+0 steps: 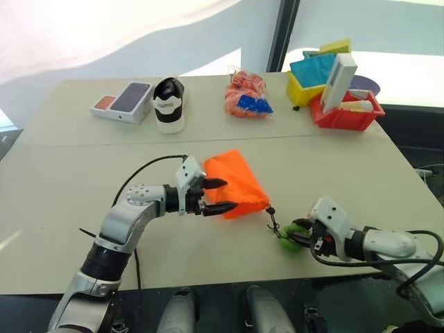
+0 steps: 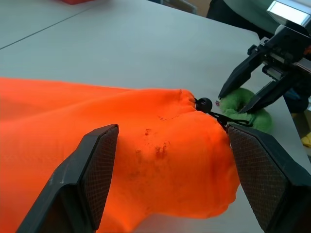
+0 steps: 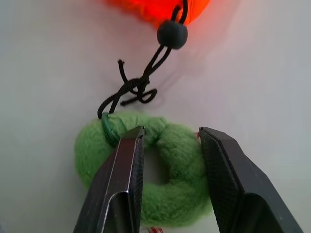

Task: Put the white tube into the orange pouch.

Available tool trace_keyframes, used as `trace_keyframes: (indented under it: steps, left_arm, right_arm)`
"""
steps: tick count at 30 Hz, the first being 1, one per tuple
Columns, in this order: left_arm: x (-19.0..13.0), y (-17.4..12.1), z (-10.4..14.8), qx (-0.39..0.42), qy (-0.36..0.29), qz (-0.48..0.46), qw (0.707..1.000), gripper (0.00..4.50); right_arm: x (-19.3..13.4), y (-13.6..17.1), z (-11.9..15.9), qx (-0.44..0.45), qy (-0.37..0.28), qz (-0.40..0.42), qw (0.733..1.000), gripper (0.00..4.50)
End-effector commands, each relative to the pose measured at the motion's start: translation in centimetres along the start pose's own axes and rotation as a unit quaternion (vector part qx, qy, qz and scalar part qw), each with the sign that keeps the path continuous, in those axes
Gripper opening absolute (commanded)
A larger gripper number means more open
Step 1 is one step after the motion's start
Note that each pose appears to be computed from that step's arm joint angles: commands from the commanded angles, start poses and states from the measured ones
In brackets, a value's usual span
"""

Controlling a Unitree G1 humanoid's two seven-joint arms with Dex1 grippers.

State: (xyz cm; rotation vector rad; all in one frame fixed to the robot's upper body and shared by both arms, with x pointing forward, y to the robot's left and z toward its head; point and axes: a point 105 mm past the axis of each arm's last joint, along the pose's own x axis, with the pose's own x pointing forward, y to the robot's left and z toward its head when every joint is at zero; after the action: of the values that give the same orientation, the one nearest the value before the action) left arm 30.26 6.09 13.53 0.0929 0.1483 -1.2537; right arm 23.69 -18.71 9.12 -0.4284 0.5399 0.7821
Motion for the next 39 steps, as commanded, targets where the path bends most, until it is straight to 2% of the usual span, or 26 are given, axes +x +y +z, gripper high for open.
trace_keyframes:
  steps: [1,3,5,12,16,20,25,32,38,39]
  left_arm:
    - [-0.1,-0.4,1.1,0.014,-0.016,-0.006,1.000,3.78]
    - [-0.1,-0.4,1.0,0.015,-0.016,-0.007,1.000,3.78]
    - [0.0,-0.4,1.0,0.016,-0.016,-0.008,1.000,3.78]
    - [0.5,0.1,2.3,0.059,-0.042,-0.008,0.997,3.78]
    - [1.7,0.3,2.7,0.209,-0.017,-0.043,0.977,3.78]
    - [2.8,1.0,3.3,0.264,-0.012,-0.062,0.963,3.78]
    - [4.6,0.0,4.0,0.334,-0.001,-0.136,0.933,3.78]
    - [7.2,-2.6,4.6,0.410,0.025,-0.271,0.871,3.78]
    - [8.8,-2.8,3.4,0.475,0.062,-0.332,0.813,3.78]
    - [9.0,-2.9,2.8,0.496,0.074,-0.344,0.794,3.78]
  right_arm:
    - [-0.5,-0.4,-0.2,-0.013,0.012,-0.005,1.000,1.56]
    - [-0.6,-0.9,-0.1,-0.022,0.012,-0.015,1.000,0.92]
    - [-0.6,-1.3,-0.1,-0.033,0.011,-0.025,0.999,0.02]
    - [-0.7,-2.1,0.4,-0.031,-0.005,-0.049,0.998,0.02]
    - [-0.6,-2.1,0.4,-0.023,-0.008,-0.050,0.998,0.02]
    - [-0.8,-2.7,0.1,-0.022,-0.003,-0.063,0.998,0.02]
    - [-1.3,-3.3,0.1,-0.024,-0.004,-0.071,0.997,0.02]
    - [-1.6,-3.3,0.2,-0.030,-0.005,-0.072,0.997,0.02]
    - [-1.5,-3.0,0.2,-0.031,-0.009,-0.074,0.997,0.02]
    - [-1.5,-2.8,0.2,-0.030,-0.010,-0.075,0.997,0.02]
